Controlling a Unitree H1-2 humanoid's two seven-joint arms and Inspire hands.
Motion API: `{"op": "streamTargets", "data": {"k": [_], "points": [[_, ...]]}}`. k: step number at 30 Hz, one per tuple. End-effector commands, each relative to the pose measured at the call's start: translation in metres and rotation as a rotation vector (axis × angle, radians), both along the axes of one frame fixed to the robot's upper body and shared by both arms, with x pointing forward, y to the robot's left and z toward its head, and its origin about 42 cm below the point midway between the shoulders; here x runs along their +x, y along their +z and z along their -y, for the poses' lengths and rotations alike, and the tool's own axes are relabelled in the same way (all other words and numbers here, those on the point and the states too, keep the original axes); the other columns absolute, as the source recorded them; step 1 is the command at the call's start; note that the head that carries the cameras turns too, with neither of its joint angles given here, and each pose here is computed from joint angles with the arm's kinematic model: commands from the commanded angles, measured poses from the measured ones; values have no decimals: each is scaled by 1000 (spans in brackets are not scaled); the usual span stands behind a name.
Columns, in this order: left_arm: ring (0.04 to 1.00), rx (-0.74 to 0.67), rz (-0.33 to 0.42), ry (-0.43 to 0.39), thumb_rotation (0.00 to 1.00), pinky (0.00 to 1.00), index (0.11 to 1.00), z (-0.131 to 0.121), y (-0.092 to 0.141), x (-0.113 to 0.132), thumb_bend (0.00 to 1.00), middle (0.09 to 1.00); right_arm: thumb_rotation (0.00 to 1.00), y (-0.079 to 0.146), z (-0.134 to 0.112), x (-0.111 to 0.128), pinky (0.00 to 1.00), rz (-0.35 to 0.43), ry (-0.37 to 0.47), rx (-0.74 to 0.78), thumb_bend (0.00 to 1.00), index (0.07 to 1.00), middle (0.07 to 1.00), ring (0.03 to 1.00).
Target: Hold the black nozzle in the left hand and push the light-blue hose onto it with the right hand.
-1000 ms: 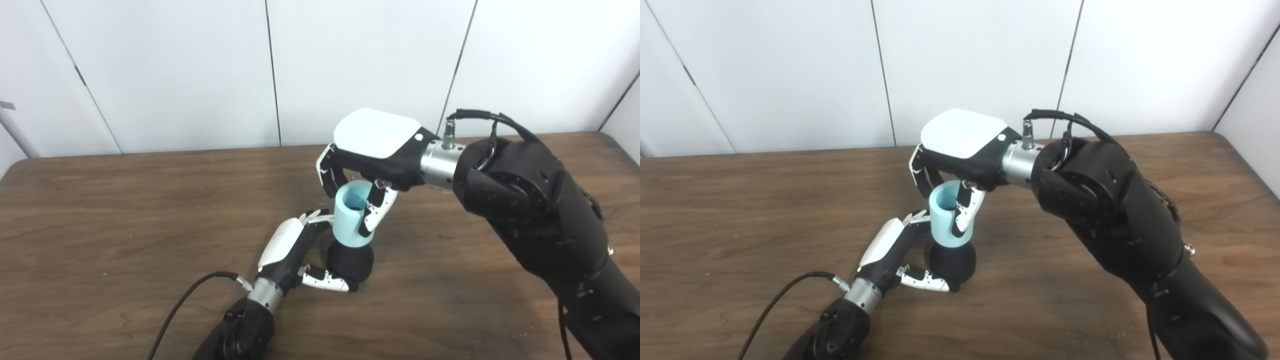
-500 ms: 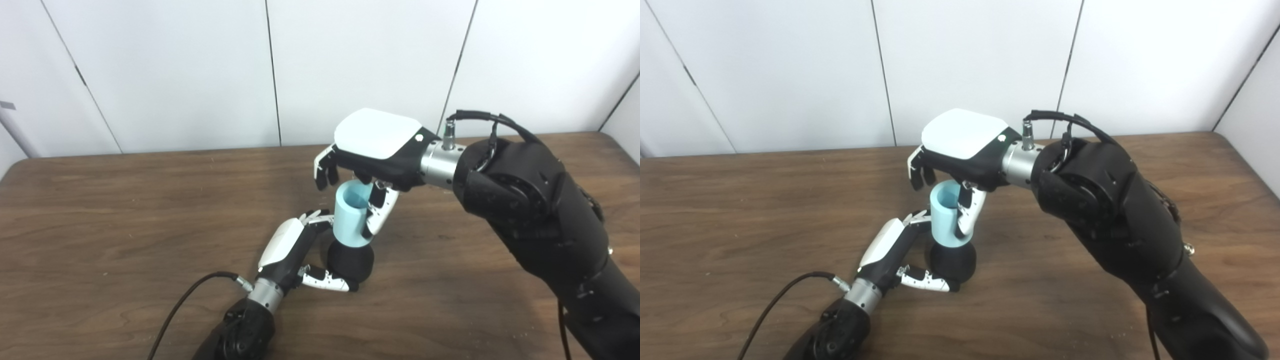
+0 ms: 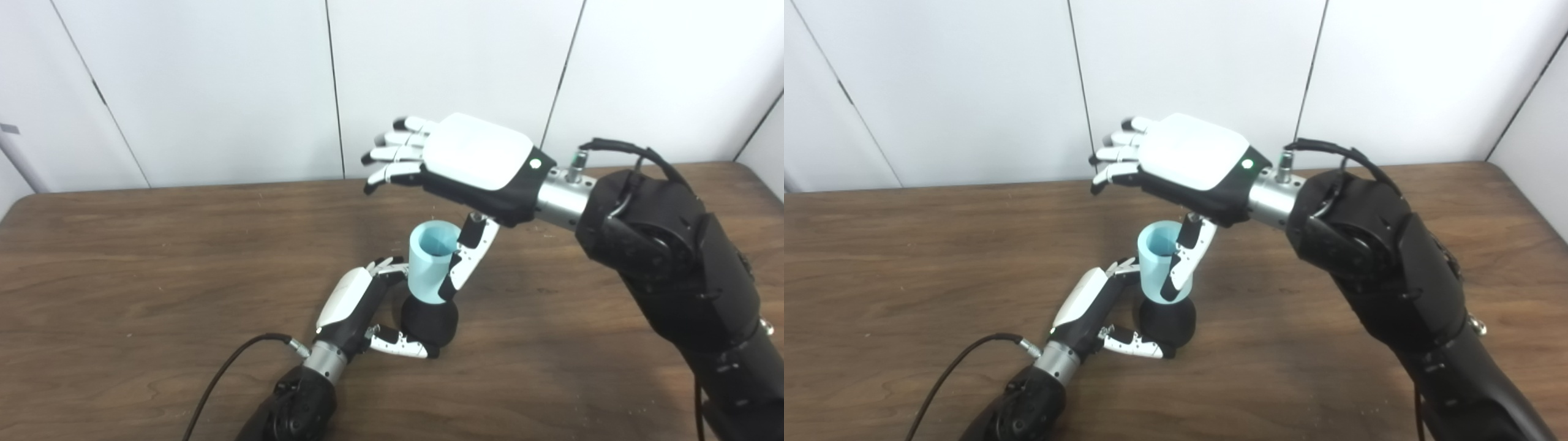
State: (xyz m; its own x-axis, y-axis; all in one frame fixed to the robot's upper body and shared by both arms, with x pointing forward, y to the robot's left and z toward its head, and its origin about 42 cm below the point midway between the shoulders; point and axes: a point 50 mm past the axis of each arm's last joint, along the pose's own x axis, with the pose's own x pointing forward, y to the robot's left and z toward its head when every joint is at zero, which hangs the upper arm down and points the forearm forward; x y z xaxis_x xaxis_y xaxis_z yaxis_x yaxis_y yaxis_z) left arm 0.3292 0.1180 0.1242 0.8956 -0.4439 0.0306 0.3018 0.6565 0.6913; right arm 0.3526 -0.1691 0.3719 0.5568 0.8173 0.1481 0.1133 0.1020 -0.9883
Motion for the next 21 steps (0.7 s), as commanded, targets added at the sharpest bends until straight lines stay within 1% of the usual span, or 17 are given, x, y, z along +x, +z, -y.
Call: {"op": "streamTargets", "data": {"k": [1,7,13,18,21], "points": [[939,92,-97,17,73,1000,485,-13,-27,-12,521,807,509,15,3,-3,1000,70,41,81,1000,858,960,983],[939,92,-98,17,73,1000,485,-12,-28,-13,521,806,532,9,15,-8,1000,122,91,163,1000,898,972,999],[939,94,-98,16,73,1000,485,-12,-28,-12,521,806,564,5,28,-9,1000,169,114,225,1000,921,984,1000],[939,94,-98,16,73,1000,485,-12,-27,-12,521,805,590,-3,36,-8,1000,159,127,215,1000,972,996,1000],[939,95,-98,16,73,1000,485,-12,-27,-12,521,805,570,-9,42,-10,1000,107,147,162,1000,997,1000,1000]]}}
